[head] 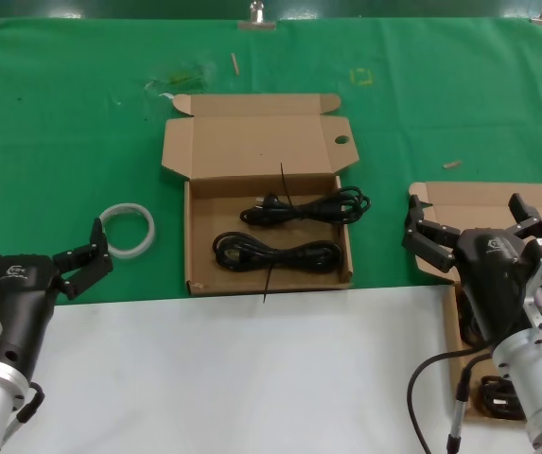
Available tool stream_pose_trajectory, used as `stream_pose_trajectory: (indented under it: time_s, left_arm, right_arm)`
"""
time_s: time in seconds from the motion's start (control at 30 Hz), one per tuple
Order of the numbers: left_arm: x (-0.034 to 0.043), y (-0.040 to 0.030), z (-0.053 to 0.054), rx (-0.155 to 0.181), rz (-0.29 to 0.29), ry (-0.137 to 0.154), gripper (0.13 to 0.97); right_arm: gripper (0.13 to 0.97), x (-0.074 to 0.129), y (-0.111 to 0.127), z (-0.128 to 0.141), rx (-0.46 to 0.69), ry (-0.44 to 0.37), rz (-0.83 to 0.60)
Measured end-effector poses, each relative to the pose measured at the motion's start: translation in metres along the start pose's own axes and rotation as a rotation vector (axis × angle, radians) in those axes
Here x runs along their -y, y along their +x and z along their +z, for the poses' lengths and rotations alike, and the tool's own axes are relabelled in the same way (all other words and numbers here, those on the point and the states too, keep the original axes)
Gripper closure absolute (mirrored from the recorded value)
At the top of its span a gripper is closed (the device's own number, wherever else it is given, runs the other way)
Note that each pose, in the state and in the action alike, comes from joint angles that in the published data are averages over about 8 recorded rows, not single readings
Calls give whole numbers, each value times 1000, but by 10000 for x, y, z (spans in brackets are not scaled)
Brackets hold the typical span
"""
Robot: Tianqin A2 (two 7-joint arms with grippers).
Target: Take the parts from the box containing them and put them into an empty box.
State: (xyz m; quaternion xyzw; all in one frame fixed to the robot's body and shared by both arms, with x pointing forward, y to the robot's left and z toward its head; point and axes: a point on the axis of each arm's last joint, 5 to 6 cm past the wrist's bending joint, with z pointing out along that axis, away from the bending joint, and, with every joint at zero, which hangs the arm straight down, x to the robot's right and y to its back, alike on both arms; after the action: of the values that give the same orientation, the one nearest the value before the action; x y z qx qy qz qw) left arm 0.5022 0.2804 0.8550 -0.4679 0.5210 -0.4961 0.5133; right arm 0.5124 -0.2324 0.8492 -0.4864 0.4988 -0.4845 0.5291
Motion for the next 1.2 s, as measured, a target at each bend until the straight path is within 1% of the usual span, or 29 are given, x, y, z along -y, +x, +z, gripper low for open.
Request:
stream_pose_trajectory:
  time_s: [1.2]
  left_arm:
    - [0, 0, 0, 0, 0, 0, 132]
  right_arm:
    - [130, 0, 0, 0, 0, 0, 0]
